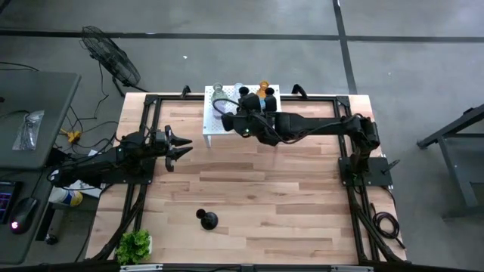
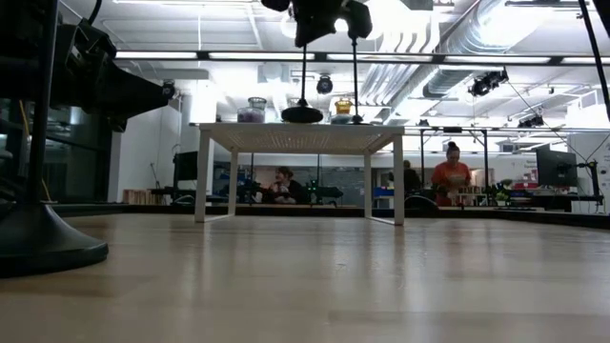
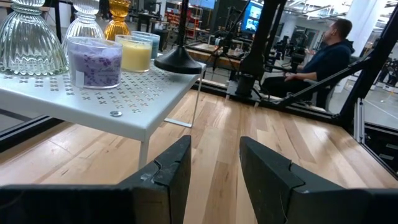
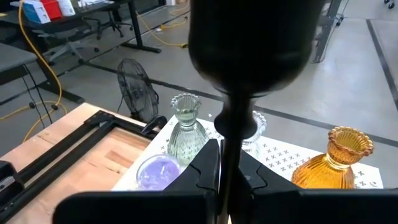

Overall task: Pick & Place candle stick holders
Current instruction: Put the right black candle holder on the shelf aligned with the other black candle holder

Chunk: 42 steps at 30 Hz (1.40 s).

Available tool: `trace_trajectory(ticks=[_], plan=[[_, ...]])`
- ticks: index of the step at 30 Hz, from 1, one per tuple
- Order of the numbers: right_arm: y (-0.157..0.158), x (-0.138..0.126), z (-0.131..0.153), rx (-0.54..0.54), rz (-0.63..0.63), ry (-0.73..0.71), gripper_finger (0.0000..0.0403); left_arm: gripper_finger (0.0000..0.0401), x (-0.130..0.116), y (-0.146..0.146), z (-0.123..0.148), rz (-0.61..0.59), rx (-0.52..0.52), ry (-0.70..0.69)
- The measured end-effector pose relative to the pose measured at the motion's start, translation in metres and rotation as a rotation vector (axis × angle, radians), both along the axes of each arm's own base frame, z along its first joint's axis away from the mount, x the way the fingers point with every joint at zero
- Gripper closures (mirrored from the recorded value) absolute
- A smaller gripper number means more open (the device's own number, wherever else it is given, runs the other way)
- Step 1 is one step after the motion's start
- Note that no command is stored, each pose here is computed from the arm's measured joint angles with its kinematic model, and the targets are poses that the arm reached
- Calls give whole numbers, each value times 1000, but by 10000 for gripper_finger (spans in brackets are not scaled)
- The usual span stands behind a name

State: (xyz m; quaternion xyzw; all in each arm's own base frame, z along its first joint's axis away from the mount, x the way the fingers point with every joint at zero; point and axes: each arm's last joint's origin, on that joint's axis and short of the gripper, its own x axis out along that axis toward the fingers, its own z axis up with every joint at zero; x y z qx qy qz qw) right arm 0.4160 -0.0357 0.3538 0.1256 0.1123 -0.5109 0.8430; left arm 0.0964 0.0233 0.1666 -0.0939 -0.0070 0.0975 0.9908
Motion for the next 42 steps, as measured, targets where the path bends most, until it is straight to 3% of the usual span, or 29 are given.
trace_trajectory(ticks=[16, 42], plan=[[-22, 3, -7, 24, -16, 14, 399, 267, 0, 0, 0, 0, 0, 0], [-10, 3, -6, 12, -68, -48, 399, 267, 0, 1, 0, 18, -1, 2]])
